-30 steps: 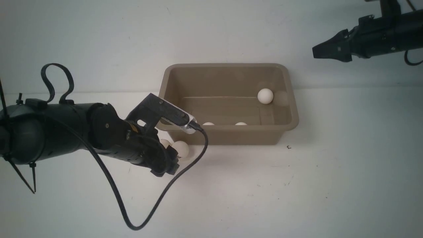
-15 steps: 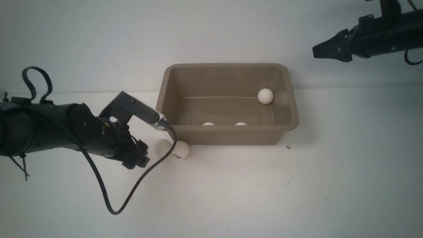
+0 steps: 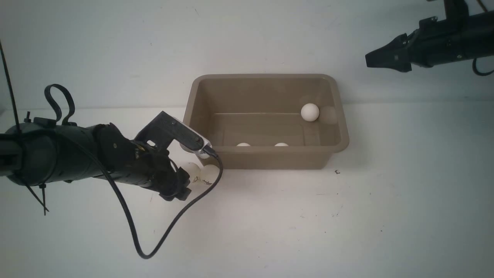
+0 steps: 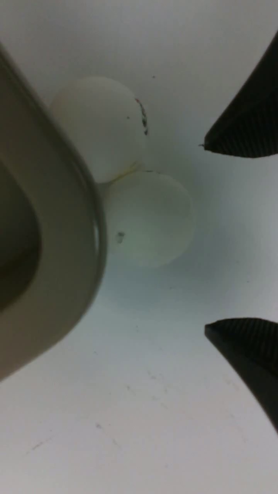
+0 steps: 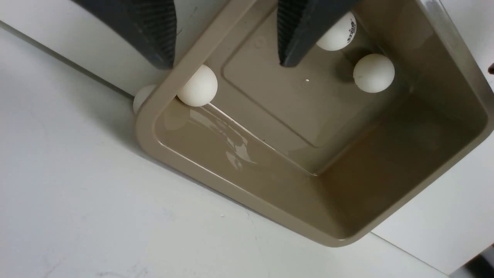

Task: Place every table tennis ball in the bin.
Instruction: Use the left arm to clamp the table tennis ball closest to it

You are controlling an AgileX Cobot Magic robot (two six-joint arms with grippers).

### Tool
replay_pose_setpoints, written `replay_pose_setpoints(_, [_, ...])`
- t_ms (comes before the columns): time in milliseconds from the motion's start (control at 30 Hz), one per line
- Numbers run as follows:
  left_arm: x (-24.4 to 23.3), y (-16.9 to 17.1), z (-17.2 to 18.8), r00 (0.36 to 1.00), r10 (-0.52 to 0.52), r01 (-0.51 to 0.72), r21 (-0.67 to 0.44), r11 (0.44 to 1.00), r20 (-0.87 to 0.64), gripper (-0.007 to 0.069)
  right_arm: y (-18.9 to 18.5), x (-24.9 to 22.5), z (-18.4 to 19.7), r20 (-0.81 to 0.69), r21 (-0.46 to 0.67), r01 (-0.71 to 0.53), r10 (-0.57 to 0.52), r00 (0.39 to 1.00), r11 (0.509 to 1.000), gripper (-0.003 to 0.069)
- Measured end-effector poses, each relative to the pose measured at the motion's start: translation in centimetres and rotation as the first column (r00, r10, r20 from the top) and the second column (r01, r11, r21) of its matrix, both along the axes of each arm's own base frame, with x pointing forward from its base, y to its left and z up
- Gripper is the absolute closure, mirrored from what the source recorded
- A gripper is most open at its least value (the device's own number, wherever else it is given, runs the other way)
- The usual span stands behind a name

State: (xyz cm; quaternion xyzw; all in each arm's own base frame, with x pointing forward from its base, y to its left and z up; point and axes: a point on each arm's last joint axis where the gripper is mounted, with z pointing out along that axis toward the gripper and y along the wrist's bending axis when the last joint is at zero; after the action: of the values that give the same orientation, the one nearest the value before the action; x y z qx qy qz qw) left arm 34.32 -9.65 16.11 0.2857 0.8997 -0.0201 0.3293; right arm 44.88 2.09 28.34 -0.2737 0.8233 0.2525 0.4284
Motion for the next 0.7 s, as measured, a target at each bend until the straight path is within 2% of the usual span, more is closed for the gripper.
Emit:
replay_pose_setpoints(433, [-0.3, -2.0, 0.3, 0.999, 0.046, -0.045, -0.088, 0.995, 0.014, 0.0125, 0.0, 0.0, 0.0, 0.0, 0.002, 0.0, 0.0, 1.0, 1.0, 0.0326])
replay_pose_setpoints(700, [-0.3, -2.2, 0.3, 0.999, 0.032, -0.029, -0.075, 0.997, 0.029, 0.0125, 0.0, 0.0, 0.0, 0.0, 0.002, 0.0, 0.0, 1.0, 1.0, 0.0326])
